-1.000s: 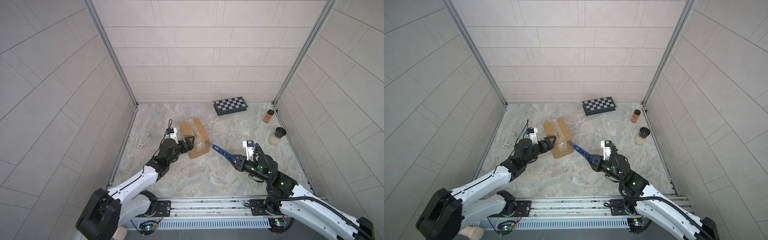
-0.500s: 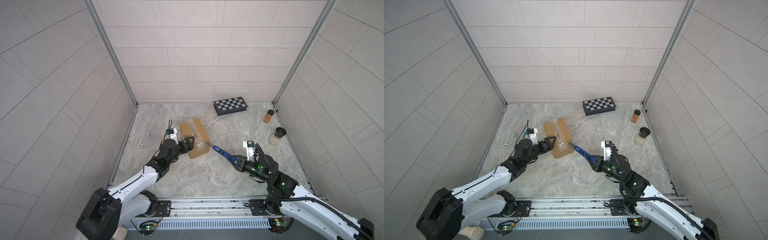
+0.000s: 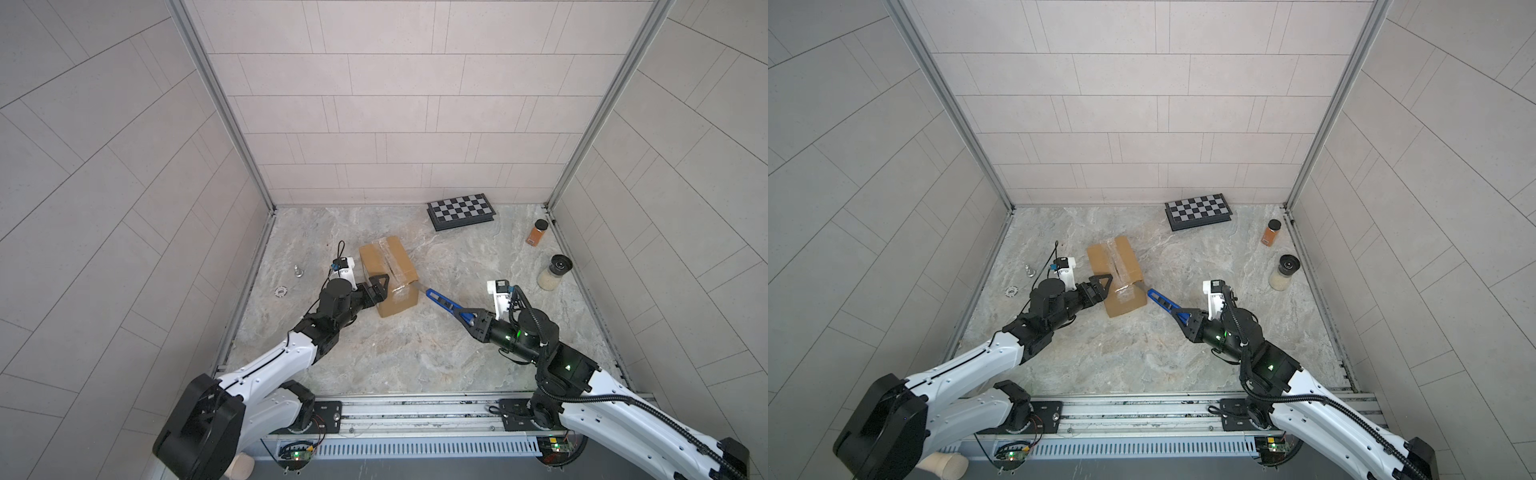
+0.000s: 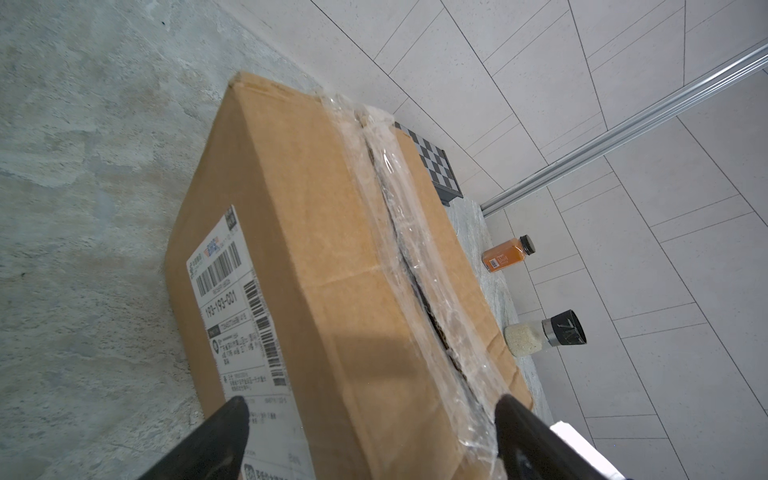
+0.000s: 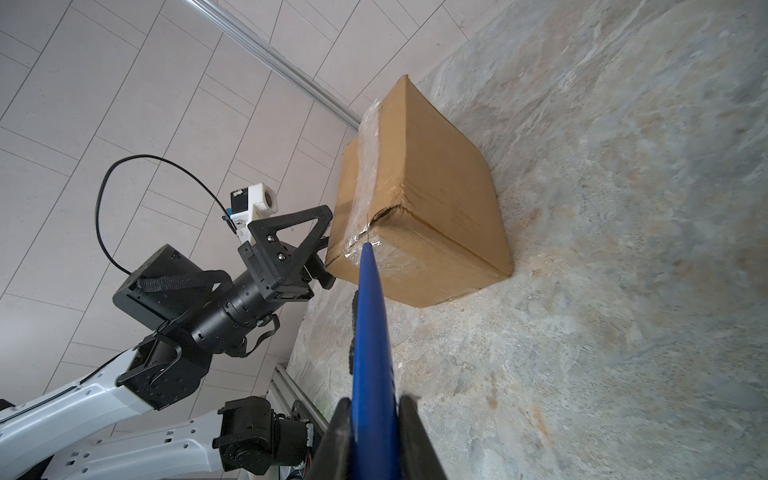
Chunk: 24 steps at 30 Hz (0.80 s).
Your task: Unpack the express box
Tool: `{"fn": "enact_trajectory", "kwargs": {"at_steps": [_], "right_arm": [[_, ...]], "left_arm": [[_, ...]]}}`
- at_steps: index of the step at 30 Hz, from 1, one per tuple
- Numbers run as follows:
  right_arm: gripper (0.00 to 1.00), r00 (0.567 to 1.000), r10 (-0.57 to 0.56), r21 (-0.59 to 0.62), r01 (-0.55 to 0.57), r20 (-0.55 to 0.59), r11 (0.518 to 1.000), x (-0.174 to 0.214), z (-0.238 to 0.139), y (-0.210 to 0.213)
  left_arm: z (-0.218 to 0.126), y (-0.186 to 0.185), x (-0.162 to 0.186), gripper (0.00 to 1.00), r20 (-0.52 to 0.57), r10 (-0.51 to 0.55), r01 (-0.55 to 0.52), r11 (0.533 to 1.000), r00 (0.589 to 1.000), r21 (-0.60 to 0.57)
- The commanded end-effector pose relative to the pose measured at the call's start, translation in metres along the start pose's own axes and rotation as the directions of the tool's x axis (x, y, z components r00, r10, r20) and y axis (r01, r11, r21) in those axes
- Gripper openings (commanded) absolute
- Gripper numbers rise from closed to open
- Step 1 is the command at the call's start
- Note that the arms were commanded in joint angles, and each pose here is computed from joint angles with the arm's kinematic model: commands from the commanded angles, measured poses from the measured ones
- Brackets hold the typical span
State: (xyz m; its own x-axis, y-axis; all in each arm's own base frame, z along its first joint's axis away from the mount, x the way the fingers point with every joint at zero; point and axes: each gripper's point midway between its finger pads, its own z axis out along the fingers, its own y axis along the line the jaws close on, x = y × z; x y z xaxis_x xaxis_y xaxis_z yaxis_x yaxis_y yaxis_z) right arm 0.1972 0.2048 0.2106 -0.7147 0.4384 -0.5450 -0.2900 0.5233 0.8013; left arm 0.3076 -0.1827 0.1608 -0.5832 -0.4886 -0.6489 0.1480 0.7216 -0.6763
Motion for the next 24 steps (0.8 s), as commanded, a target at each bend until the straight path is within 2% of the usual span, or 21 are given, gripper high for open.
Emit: {"fn": "enact_trajectory", "kwargs": {"at_steps": [1, 24], "right_arm": [[0.0, 0.999, 0.001, -0.046, 0.001, 0.043, 0.999, -0.013, -0.002, 0.016], [0.0, 0.999, 0.023, -0.024, -0.022, 0.049, 0.999, -0.01, 0.002, 0.006]], "left_arm": [[0.0, -0.002, 0.0, 0.95, 0.007, -0.002, 0.002, 1.0, 1.0, 0.014], [0.005, -0.005, 0.001, 0.95, 0.003, -0.017, 0.017, 0.999, 1.0, 0.037]]}}
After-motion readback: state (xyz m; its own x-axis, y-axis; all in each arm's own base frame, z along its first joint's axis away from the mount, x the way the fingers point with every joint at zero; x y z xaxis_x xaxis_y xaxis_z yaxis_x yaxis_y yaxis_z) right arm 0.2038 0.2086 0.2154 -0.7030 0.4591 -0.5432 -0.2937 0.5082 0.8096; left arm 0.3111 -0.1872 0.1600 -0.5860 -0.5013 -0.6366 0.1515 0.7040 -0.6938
